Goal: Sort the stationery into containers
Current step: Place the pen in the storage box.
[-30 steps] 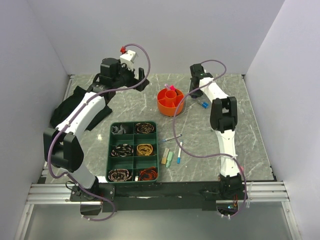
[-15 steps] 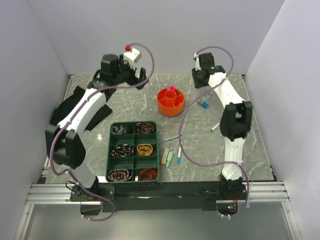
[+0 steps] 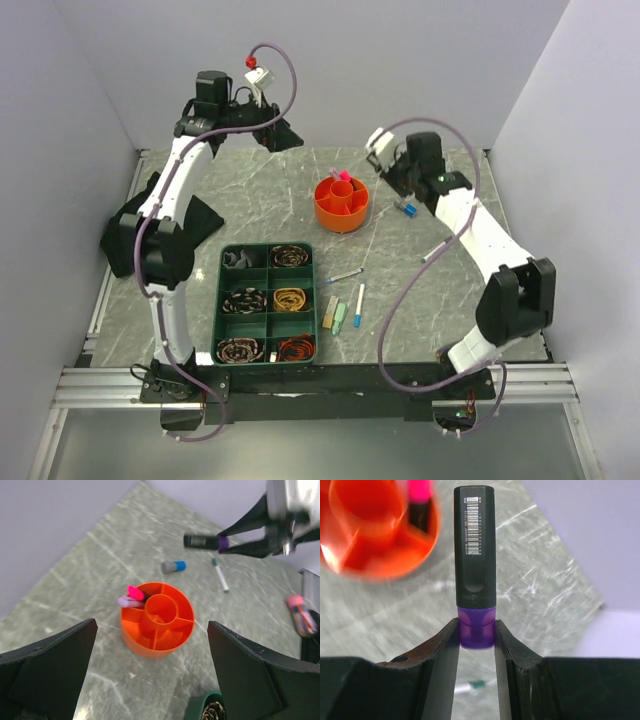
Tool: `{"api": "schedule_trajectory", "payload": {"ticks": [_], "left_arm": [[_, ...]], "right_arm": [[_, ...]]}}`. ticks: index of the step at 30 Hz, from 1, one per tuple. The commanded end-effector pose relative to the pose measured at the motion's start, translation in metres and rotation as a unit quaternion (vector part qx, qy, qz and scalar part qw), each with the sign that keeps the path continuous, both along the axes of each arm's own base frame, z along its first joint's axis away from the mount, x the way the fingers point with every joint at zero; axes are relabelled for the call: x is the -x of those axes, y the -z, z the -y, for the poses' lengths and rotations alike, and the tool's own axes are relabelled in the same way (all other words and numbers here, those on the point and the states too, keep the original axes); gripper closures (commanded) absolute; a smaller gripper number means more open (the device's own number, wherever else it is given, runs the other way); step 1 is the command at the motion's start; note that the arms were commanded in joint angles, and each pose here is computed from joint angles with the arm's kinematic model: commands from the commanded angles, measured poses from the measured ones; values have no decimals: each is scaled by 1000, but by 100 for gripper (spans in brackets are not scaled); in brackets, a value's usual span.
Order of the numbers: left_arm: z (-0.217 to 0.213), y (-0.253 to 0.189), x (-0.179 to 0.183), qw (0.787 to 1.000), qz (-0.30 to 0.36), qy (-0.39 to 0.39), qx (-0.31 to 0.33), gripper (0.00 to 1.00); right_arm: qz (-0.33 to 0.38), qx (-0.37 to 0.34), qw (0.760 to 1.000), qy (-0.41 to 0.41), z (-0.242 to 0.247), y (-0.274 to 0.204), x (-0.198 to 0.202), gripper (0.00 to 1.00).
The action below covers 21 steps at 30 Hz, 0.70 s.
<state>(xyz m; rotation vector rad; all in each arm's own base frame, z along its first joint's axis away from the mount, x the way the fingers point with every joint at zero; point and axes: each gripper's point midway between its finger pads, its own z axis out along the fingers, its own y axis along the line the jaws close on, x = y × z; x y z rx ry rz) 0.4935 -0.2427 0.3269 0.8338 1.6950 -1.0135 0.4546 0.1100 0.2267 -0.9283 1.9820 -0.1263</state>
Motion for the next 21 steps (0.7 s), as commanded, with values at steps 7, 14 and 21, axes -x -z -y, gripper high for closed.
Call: {"api": "schedule_trajectory", "payload": {"ticks": [7, 14, 21], "left_arm": [[23, -28, 52, 957, -145, 204, 146, 1], [51, 14, 61, 943, -241, 194, 123, 1], [73, 37, 77, 955, -237, 164, 67, 1]], "right_arm": [[203, 174, 926, -265, -42, -47, 42, 100], [314, 212, 837, -394, -81, -74, 72, 100], [310, 223, 817, -432, -100, -62, 76, 100]]}}
